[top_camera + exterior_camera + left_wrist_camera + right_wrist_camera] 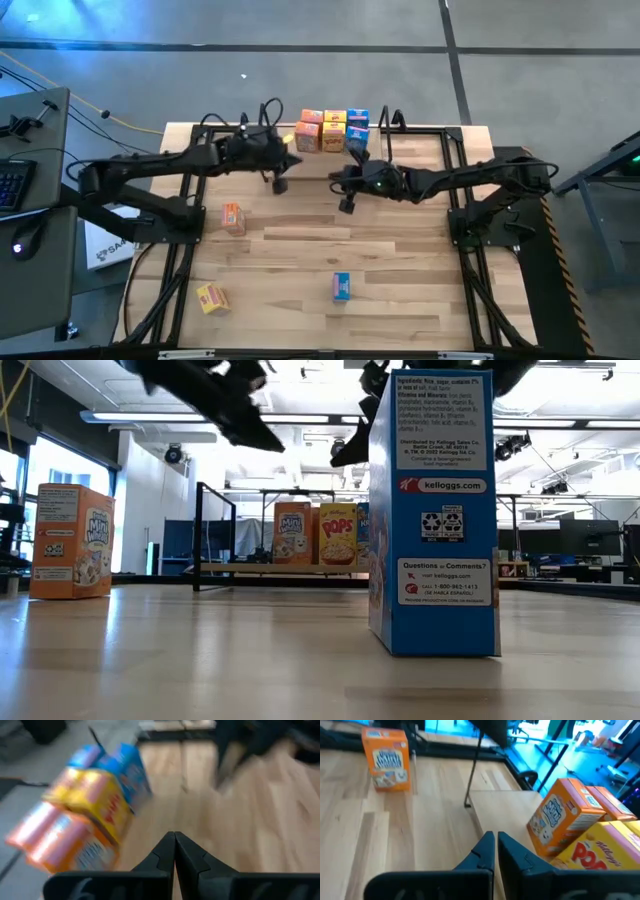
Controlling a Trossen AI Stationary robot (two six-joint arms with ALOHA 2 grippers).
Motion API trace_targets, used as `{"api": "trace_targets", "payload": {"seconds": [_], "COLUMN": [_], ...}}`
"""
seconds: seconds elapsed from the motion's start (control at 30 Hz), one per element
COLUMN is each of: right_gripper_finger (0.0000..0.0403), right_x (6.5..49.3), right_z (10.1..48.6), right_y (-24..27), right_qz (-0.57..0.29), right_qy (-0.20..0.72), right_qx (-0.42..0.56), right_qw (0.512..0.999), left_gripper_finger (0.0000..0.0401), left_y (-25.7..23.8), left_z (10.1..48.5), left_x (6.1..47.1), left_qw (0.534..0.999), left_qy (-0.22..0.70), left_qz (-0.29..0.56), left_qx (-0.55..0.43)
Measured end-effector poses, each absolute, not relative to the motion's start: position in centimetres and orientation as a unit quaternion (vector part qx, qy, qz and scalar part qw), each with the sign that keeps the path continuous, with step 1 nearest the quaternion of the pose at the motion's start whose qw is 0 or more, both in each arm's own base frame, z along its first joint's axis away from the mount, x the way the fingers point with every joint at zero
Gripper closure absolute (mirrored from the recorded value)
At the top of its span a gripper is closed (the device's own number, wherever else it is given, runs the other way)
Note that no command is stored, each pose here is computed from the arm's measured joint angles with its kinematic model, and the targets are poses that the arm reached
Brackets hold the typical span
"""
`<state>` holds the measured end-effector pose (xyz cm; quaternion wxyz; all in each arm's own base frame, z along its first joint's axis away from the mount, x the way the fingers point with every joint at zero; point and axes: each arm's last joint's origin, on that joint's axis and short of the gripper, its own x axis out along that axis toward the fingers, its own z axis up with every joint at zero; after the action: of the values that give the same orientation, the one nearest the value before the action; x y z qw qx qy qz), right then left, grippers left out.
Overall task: Stack cereal on shelf
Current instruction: Put the yellow cereal box aligned with the other yellow cereal boxes on the shelf
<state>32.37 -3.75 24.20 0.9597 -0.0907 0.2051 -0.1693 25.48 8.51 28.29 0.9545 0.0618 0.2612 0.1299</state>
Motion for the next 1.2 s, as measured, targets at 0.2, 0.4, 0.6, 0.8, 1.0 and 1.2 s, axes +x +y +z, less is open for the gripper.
{"api": "trace_targets", "payload": {"seconds": [0.2,0.4,0.6,0.8,1.0,1.2], "right_gripper_finger": [0.0403,0.0403,0.0403,0.0403,0.0403,0.0403], "right_x": [32.4,32.5,32.5,32.5,32.5,32.5], "right_z": [24.0,24.1,24.0,24.1,24.1,24.0], "right_y": [-2.5,-1.3,-0.6,-0.4,-0.4,-0.4], "right_qz": [-0.154,-0.135,-0.118,-0.114,-0.117,-0.108], "right_qy": [0.175,0.169,0.170,0.169,0.168,0.169], "right_qx": [-0.086,-0.099,-0.113,-0.116,-0.109,-0.114], "right_qw": [0.969,0.971,0.972,0.972,0.973,0.973], "left_gripper_finger": [0.0401,0.0401,0.0401,0.0368,0.0285,0.0208], "left_y": [4.3,0.3,-4.3,-9.0,-12.3,-15.7], "left_z": [28.5,28.3,27.4,26.2,25.6,27.8], "left_x": [22.4,20.0,17.6,16.1,15.1,14.3], "left_qw": [0.933,0.908,0.861,0.807,0.739,0.711], "left_qy": [0.352,0.417,0.506,0.581,0.651,0.675], "left_qz": [0.057,0.040,-0.014,-0.088,-0.085,-0.075], "left_qx": [0.053,-0.028,-0.041,-0.060,-0.150,-0.182]}}
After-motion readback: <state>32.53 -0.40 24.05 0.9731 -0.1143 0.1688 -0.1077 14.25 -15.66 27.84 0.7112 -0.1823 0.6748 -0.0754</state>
